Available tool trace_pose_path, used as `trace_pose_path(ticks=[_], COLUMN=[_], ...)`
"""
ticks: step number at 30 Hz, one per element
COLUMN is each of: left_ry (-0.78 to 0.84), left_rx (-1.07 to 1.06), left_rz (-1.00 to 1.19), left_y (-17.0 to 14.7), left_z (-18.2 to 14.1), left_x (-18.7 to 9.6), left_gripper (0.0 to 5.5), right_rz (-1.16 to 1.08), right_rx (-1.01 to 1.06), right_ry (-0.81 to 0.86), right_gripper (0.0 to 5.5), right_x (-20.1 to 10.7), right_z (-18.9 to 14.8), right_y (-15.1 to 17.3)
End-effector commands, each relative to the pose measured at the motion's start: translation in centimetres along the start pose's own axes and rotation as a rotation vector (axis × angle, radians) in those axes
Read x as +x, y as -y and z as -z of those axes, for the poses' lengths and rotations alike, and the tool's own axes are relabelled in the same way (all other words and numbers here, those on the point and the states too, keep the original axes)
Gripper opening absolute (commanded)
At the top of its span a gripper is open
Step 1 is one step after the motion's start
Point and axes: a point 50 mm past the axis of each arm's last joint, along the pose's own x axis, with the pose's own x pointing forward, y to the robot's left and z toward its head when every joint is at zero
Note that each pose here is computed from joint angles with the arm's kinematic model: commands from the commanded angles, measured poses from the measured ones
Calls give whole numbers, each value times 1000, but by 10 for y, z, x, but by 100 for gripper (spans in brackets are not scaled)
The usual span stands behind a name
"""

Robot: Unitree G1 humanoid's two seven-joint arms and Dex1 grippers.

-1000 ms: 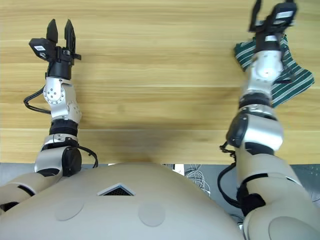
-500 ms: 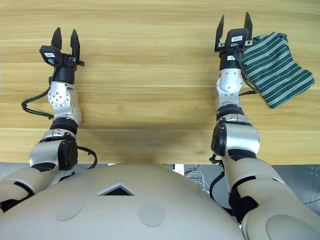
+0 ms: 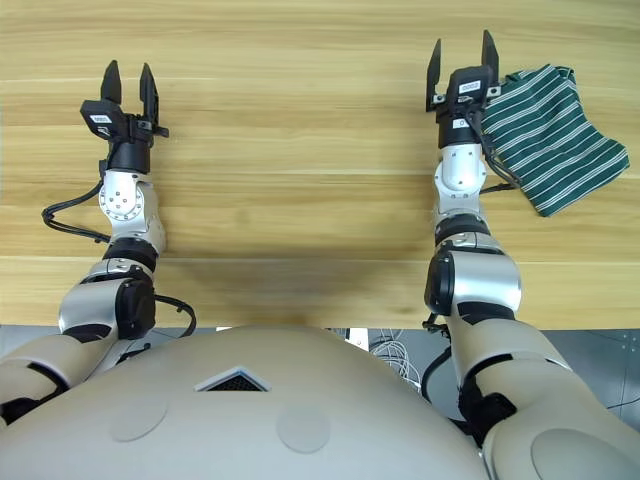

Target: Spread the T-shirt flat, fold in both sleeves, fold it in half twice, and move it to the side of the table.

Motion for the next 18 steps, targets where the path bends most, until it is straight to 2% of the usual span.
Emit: trace_pose_path(ticks=[1,18], left_ry=[-9,-1], left_rx=[-4,2], left_rz=[-3,2], left_y=[2,3], left_z=[3,2], left_x=[-6,-6], left_gripper=[220,220], right_rz=[-1,-8], right_rx=[10,28], right_ry=[-1,-7], right_gripper=[319,319], right_x=[-2,-3], right_z=[1,2], right_y=[5,6])
